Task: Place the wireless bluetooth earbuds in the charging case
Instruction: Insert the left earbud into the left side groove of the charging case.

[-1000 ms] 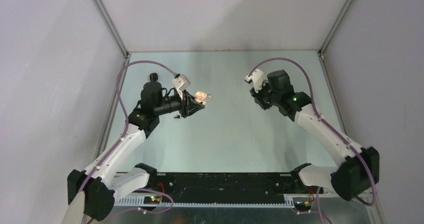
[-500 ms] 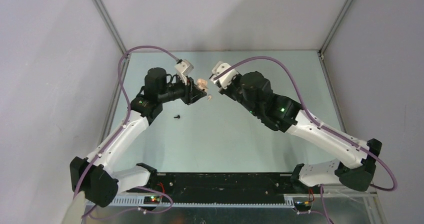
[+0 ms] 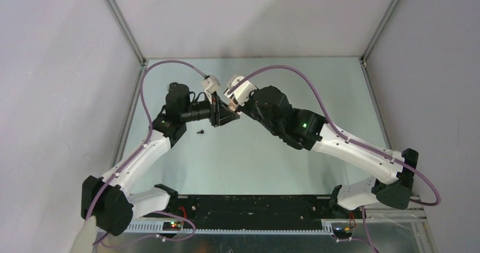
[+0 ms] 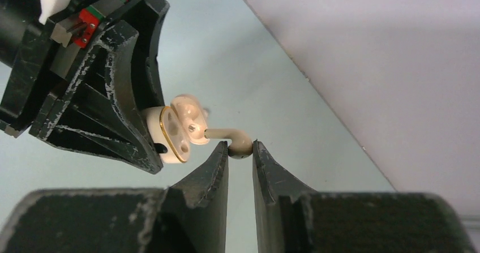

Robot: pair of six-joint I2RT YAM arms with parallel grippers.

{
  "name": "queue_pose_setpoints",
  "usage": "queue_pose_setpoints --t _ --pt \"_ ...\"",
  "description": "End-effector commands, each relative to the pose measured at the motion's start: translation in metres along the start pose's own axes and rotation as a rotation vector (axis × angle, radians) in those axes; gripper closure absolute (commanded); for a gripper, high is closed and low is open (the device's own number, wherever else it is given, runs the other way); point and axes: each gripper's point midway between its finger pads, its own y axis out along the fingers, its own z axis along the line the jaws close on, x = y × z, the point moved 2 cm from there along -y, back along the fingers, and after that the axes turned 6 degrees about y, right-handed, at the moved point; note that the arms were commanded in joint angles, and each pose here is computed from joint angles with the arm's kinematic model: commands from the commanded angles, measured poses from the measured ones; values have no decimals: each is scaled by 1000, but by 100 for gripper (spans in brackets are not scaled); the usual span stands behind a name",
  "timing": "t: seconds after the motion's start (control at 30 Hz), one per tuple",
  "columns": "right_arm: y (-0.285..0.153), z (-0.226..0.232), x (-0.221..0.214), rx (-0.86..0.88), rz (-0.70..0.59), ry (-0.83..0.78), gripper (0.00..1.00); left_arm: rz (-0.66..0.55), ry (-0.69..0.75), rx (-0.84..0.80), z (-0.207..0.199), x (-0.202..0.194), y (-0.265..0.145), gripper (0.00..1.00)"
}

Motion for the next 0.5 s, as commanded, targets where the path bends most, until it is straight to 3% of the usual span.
queue_pose_setpoints --t 0.0,0.47 --pt "-10 7 14 29 -45 53 86 -93 81 -119 -27 24 -7 100" --pt "-4 31 7 16 -37 -22 87 -105 102 -197 -43 22 -13 100"
